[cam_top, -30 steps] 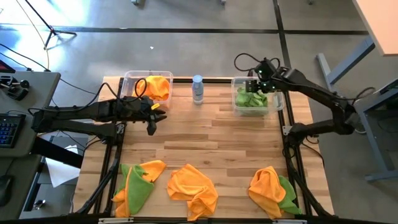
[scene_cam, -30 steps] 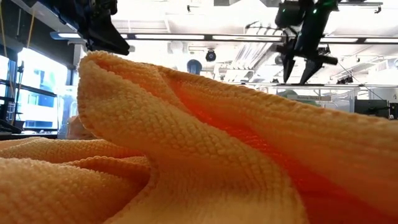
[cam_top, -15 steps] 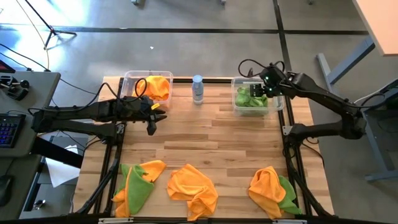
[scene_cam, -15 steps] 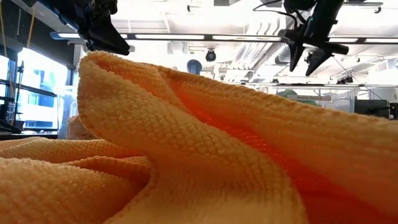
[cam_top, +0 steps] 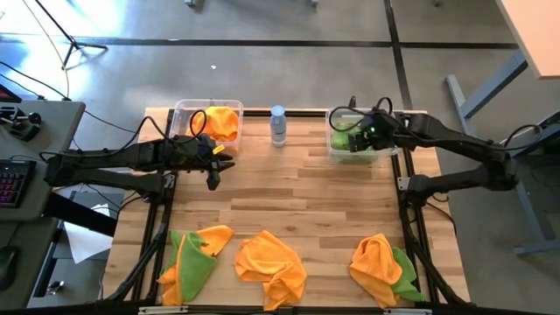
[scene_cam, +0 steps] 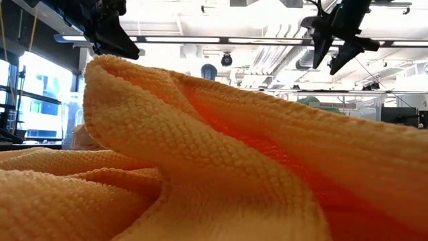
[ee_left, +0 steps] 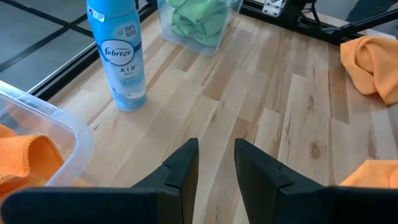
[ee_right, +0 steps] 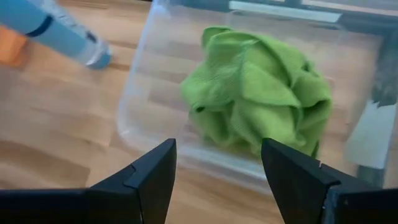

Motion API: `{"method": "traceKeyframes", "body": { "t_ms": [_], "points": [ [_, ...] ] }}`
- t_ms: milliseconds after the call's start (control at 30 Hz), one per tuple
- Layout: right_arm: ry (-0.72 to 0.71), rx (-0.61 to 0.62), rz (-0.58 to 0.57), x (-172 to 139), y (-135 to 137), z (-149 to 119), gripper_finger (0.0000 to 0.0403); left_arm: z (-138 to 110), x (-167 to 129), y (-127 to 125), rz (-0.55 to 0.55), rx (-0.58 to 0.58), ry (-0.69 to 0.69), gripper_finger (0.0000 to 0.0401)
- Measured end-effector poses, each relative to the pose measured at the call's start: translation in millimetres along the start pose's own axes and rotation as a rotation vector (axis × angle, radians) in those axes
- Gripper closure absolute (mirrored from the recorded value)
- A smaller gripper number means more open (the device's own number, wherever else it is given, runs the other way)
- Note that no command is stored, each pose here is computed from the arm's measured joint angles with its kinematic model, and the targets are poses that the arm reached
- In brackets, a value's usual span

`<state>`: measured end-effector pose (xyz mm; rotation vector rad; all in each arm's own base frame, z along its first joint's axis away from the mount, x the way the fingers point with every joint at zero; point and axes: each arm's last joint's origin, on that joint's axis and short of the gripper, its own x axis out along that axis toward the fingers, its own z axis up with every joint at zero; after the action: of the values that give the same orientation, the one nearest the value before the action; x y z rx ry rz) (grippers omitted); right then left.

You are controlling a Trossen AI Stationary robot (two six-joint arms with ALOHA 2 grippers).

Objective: Sort microfiber towel by color & place in baskets
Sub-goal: Put the orange towel into the left transparent bin

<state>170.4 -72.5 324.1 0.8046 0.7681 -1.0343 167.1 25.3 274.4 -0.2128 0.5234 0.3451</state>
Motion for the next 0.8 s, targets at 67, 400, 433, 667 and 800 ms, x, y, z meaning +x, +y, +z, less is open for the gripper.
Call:
{"method": "traceKeyframes", "body": {
  "t_ms": [67, 400, 433, 667, 800],
  "points": [
    [0.001, -0.016, 0.027, -4, 3, -5, 0.0172, 0, 0, 0, 0.0, 0.0, 0.0, 0.0312],
    [0.105, -0.185, 0.156, -15, 21, -31, 0.0172, 0, 0, 0, 0.0, 0.005, 0.0, 0.0312],
    [0.136, -0.204, 0.177, -15, 22, -34, 0.0174, 0, 0, 0, 0.001, 0.011, 0.0, 0.0312],
    [0.16, -0.25, 0.215, -24, 34, -57, 0.0232, 0, 0, 0, 0.001, 0.018, 0.0, 0.0312],
    [0.122, -0.3, 0.226, -31, 38, -70, 0.0292, 0, 0, 0, 0.001, 0.018, 0.0, 0.0312]
  ]
}}
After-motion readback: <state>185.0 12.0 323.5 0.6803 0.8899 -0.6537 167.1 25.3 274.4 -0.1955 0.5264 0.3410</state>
